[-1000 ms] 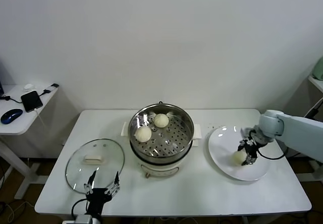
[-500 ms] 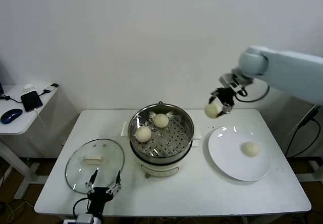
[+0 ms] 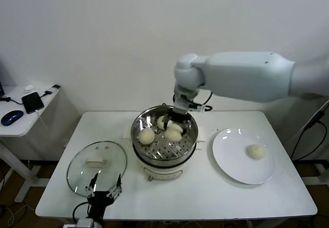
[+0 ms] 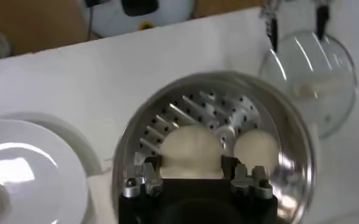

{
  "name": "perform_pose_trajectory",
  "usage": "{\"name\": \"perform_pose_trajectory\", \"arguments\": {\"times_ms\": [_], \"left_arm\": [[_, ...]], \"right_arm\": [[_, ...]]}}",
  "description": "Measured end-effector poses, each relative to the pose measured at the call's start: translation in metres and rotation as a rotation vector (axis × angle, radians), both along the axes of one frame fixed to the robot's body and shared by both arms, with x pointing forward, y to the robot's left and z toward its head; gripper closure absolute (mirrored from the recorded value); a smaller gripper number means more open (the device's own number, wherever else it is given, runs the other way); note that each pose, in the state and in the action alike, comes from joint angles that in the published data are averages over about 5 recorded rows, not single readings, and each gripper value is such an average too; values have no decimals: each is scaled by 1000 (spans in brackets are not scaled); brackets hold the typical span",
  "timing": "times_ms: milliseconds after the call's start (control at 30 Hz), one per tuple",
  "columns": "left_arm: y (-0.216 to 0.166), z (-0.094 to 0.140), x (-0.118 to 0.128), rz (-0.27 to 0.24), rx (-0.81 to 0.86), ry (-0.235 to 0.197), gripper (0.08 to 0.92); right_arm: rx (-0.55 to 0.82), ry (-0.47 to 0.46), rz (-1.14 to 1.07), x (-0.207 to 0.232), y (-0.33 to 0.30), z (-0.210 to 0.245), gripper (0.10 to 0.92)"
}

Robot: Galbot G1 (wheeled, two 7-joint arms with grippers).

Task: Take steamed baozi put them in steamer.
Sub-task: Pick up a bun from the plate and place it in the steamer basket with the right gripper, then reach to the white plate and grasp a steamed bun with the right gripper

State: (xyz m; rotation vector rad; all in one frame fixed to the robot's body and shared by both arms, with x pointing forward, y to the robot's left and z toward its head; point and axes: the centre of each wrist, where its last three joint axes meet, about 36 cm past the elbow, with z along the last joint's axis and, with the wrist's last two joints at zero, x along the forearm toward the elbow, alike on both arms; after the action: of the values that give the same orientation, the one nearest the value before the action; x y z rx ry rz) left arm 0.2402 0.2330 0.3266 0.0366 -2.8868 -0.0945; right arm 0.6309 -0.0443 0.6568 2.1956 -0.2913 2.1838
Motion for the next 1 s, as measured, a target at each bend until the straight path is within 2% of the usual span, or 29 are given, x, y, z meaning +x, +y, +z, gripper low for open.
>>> {"name": "perform_pose_trajectory", "arguments": {"times_ms": [300,567,800,1000], "left_arm": [[-1,-1,-1,8,-5,-1,177],[0,-2,0,12,-6,-3,177],[-1,-2,1,11,-8,-4,177],[-2,-2,1,9,-10,-6,177]], "right_arm": [[-6,13,125,-1,31,-49,351],[11,9,148,4,39,-61,226],[34,10,116,14,26,-38,200],[48,1,-54,43,-32,8,199]]}}
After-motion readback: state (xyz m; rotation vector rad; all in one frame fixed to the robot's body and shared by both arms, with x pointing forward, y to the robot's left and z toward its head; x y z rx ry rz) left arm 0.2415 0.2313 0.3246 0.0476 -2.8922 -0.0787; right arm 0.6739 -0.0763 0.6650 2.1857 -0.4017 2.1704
